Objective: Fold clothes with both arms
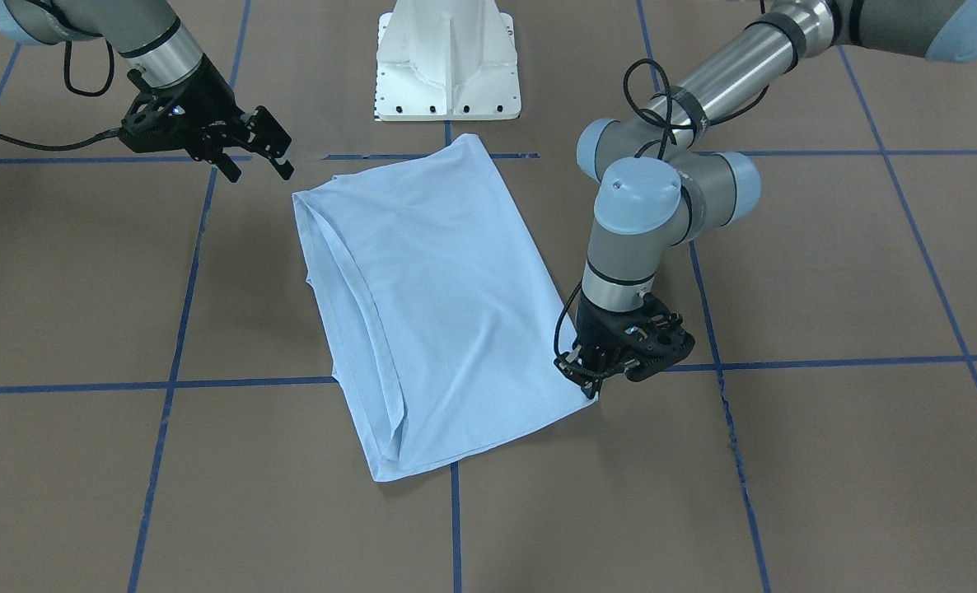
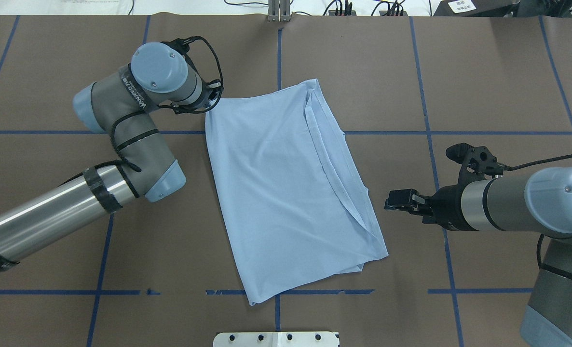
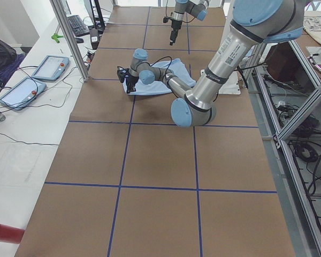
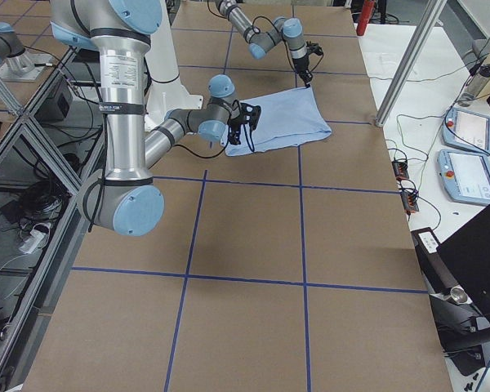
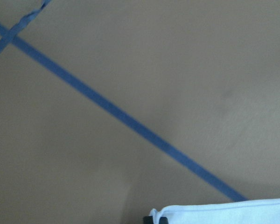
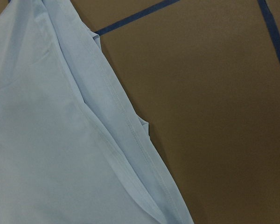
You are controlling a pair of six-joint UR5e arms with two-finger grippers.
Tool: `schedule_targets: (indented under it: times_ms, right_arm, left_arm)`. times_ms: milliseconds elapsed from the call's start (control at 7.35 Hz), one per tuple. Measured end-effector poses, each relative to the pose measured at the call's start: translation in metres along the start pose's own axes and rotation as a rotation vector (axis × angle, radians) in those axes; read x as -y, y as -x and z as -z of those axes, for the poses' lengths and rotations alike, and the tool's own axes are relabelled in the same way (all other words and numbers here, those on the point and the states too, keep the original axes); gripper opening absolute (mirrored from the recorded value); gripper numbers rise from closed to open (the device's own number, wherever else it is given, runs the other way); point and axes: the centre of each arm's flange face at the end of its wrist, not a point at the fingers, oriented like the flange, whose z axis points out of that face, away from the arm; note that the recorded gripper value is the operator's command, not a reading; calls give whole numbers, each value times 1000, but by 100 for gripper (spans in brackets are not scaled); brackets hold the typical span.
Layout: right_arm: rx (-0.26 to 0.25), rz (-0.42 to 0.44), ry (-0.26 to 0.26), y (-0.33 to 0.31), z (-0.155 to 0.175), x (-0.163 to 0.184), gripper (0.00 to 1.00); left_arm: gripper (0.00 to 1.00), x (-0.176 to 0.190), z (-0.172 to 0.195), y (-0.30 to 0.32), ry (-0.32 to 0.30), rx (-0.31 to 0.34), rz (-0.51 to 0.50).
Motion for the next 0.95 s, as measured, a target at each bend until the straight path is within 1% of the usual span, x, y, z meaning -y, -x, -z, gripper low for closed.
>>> schedule_targets:
  times_ms: [272, 408, 544, 680, 952]
  right_arm:
    - [-18, -5, -4, -6, -8, 4, 100]
    - [-22, -6, -4, -7, -11, 5, 100]
    - [-22, -6, -5, -6, -12, 5, 100]
    - [-21, -6, -5, -5, -15, 6, 100]
    - [-22, -6, -11, 1, -23, 8, 100]
  left_arm:
    - [0, 14, -28, -50, -50, -112, -43]
    - [0, 20, -38, -55, -90, -139, -66]
    - [38, 24, -43, -55, -124, -150, -83]
    - [99, 27, -44, -55, -148, -164, -90]
    - [100, 40, -39, -55, -178, -188, -88]
